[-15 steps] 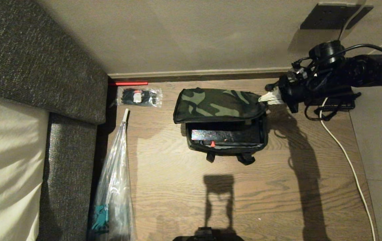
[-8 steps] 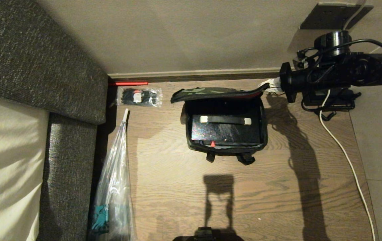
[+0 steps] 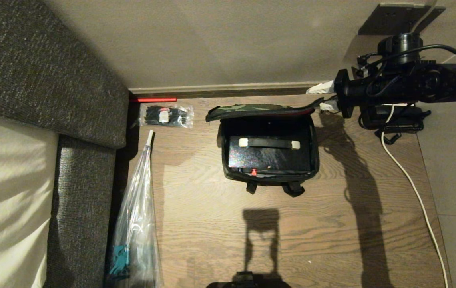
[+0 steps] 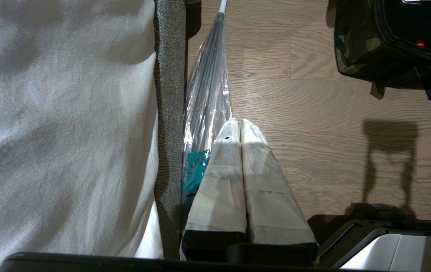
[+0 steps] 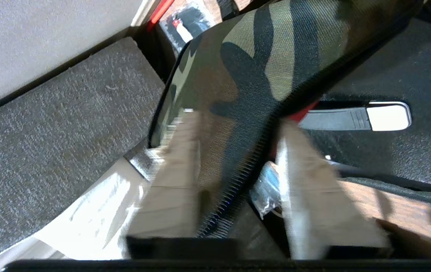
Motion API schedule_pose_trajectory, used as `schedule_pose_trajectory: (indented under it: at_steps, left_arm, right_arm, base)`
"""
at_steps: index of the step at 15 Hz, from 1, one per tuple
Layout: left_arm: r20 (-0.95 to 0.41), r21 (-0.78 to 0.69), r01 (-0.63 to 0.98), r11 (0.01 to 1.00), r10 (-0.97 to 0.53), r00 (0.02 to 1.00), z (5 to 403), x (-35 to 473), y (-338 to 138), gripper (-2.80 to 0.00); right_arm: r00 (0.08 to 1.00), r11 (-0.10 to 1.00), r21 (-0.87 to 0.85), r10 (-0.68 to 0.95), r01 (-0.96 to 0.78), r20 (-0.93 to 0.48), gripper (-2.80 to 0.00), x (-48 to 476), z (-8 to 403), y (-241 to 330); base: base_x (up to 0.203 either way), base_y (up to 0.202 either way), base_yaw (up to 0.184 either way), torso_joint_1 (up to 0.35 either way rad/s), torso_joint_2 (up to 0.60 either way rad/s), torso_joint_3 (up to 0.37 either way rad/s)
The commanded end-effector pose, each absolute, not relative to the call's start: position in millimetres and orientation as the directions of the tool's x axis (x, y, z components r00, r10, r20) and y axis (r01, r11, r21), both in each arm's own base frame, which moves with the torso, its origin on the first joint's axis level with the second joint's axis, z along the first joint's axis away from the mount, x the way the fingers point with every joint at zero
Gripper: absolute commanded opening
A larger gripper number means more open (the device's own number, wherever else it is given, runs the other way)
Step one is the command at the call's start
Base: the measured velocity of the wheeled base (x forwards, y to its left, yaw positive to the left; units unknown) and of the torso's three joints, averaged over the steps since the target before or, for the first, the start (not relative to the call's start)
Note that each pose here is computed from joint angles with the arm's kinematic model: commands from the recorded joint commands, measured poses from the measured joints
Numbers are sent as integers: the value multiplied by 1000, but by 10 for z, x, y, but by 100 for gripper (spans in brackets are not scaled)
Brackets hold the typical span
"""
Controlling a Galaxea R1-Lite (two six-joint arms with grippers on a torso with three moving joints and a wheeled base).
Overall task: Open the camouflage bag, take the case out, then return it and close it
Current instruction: Open the top of the storage box
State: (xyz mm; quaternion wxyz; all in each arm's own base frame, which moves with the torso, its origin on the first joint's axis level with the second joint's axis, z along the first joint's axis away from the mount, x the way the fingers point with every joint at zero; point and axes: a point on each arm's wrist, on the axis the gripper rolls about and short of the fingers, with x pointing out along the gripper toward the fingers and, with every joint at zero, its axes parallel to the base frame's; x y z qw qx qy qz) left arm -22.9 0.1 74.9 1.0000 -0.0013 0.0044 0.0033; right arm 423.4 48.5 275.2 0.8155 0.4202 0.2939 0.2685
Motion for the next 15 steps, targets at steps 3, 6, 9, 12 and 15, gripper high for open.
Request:
schedule_pose_trajectory:
  at_steps: [3,6,9,12,15]
  left_arm:
    - [-8,-3,-7,1000,6,1000,748,-230,1,-280]
    - [-8,-3,-6,1000,6,1000,748,-230,1,-280]
    - [-8,-3,-6,1000,6,1000,748,-230,1,-280]
    - [-8,-3,-8,1000,8,1000,748,-230,1,-280]
    - [-8,-3,-7,1000,7,1000,748,-230,1,-280]
  right_arm:
    - [705,498,843,672,-205,-226,0,4237,2804,477]
    - [717,475,853,670,-214,-193,0,4221,2876,475]
    - [754,451,865,641,-219,-144,0,4240,2942,465]
    - [821,453,867,563,-210,-96,0,4334,2928,458]
    - [824,451,867,559,-214,-88,0,4329,2945,457]
  base:
    - [0,0,0,0,0,0]
    - [0,0,0,0,0,0]
    - [0,0,0,0,0,0]
    - [0,0,0,0,0,0]
    - [0,0,0,0,0,0]
